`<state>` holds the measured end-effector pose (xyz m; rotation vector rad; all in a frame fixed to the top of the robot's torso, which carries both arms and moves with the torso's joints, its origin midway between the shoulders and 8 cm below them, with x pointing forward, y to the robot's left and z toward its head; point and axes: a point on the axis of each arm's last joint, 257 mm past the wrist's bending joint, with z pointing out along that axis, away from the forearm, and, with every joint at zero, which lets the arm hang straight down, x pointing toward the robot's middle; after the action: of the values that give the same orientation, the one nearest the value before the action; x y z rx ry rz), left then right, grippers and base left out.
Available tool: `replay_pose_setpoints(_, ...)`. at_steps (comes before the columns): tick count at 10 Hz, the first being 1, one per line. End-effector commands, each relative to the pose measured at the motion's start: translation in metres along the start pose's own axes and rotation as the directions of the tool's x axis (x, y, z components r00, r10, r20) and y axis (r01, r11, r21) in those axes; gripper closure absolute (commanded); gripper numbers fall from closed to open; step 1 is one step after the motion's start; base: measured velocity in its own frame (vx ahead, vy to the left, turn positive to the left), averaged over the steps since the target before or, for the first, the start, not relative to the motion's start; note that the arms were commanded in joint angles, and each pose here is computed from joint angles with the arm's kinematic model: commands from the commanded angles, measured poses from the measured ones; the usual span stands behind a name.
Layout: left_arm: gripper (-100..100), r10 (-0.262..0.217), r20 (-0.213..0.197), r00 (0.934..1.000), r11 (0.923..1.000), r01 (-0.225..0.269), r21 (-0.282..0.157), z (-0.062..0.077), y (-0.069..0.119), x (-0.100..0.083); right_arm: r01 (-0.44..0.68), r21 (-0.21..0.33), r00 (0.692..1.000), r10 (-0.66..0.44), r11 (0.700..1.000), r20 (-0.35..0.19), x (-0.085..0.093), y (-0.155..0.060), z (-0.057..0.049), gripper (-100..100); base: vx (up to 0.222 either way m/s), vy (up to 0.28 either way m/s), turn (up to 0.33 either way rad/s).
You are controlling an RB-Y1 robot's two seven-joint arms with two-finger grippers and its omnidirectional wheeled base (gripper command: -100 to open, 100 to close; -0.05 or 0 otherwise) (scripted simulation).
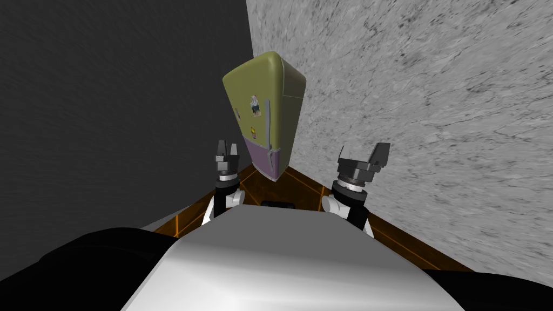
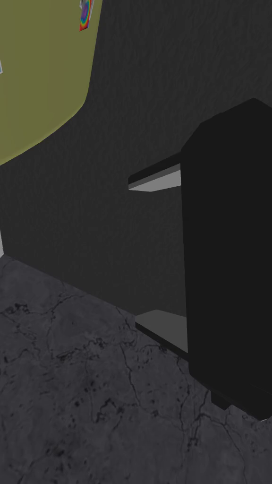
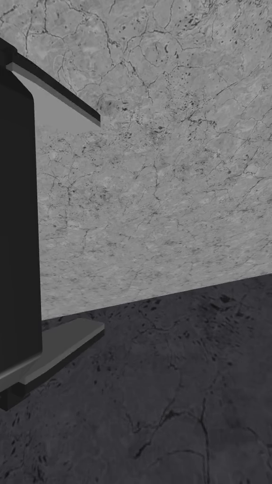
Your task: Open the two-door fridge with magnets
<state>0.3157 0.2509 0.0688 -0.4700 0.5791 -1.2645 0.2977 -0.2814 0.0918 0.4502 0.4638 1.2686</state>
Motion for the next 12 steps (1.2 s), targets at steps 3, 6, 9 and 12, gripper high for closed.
replay_pose_setpoints(3, 0, 0.0, 0.0, 1.0, 1.0, 0.0, 0.0, 0.0, 0.0, 0.0, 0.0, 0.0, 1.0, 0.0, 1.0, 0.0, 0.0, 0.0, 0.0, 0, 0.0, 0.0, 0.0)
replay_pose_setpoints(6, 0, 0.0, 0.0, 1.0, 1.0, 0.0, 0.0, 0.0, 0.0, 0.0, 0.0, 0.0, 1.0, 0.0, 1.0, 0.0, 0.0, 0.0, 0.0, 0, 0.0, 0.0, 0.0)
replay_pose_setpoints(9, 0, 0.0, 0.0, 1.0, 1.0, 0.0, 0.0, 0.0, 0.0, 0.0, 0.0, 0.0, 1.0, 0.0, 1.0, 0.0, 0.0, 0.0, 0.0, 0, 0.0, 0.0, 0.0)
replay_pose_setpoints(12, -100, 0.033, -0.079, 0.9963, 0.9993, -0.035, -0.017, -0.003, 0.01, 0.011, 0.0, 0.0, 1.0, 0.0, 1.0, 0.0, 0.0, 0.0, 0.0, 0, 0.035, -0.014, -0.006)
